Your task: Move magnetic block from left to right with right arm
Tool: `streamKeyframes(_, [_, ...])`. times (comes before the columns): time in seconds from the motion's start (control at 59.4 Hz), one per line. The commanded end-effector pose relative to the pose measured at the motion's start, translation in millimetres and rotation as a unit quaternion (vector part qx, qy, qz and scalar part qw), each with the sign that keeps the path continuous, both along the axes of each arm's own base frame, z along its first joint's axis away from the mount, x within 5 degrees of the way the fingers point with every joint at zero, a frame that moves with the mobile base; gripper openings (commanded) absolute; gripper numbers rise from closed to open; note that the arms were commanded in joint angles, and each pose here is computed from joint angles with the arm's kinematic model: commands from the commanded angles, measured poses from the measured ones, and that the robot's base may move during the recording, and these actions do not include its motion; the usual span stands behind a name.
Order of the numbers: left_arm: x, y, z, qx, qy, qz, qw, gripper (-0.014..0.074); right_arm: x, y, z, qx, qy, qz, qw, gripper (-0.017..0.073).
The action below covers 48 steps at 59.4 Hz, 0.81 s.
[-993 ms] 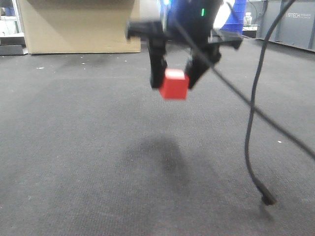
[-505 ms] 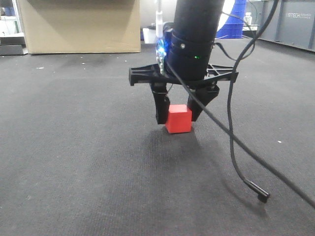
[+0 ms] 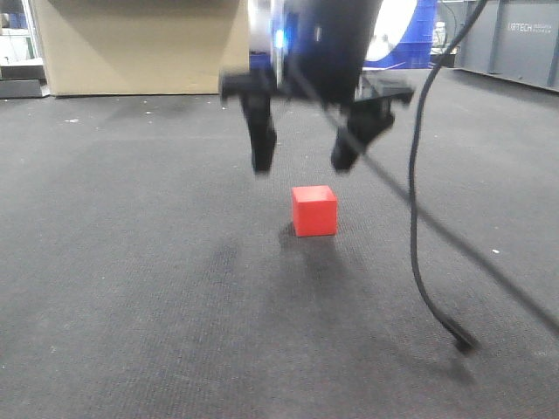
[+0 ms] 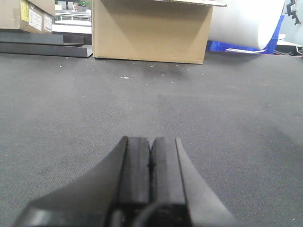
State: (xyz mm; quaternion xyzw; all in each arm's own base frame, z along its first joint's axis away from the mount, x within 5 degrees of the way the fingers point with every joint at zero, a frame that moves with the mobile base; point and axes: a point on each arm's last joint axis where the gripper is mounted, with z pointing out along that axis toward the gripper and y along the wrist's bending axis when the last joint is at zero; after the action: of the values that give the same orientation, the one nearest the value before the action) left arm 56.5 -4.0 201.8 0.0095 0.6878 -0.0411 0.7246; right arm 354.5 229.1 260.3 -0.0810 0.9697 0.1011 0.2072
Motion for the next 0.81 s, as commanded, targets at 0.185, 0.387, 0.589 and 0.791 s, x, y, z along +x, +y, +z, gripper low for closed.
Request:
streamKeyframes(0.185, [-1.2, -0.3, 5.5, -0.006, -0.045, -0.004, 0.999, -0.0116, -44.1, -39.8, 109.4, 0.021, -0.16, 0.014, 0.987, 0.026])
streamKeyframes(0.387, [-1.2, -0.3, 5.5, -0.006, -0.045, -0.004, 0.999, -0.0116, -94.9, -74.7, 127.0, 0.023, -0.22, 0.035, 0.975, 0.0085])
streamKeyframes(0.589, [-1.2, -0.3, 5.5, -0.006, -0.045, -0.004, 0.999, -0.0116, -153.2, -109.3, 112.6, 0.066, -0.285, 0.046, 0.955, 0.0069])
streamKeyframes(0.791, [-1.2, -0.3, 5.5, -0.006, -0.045, -0.004, 0.999, -0.0116, -202.7, -137.6, 84.2, 0.111, -0.351, 0.057, 0.928, 0.0069])
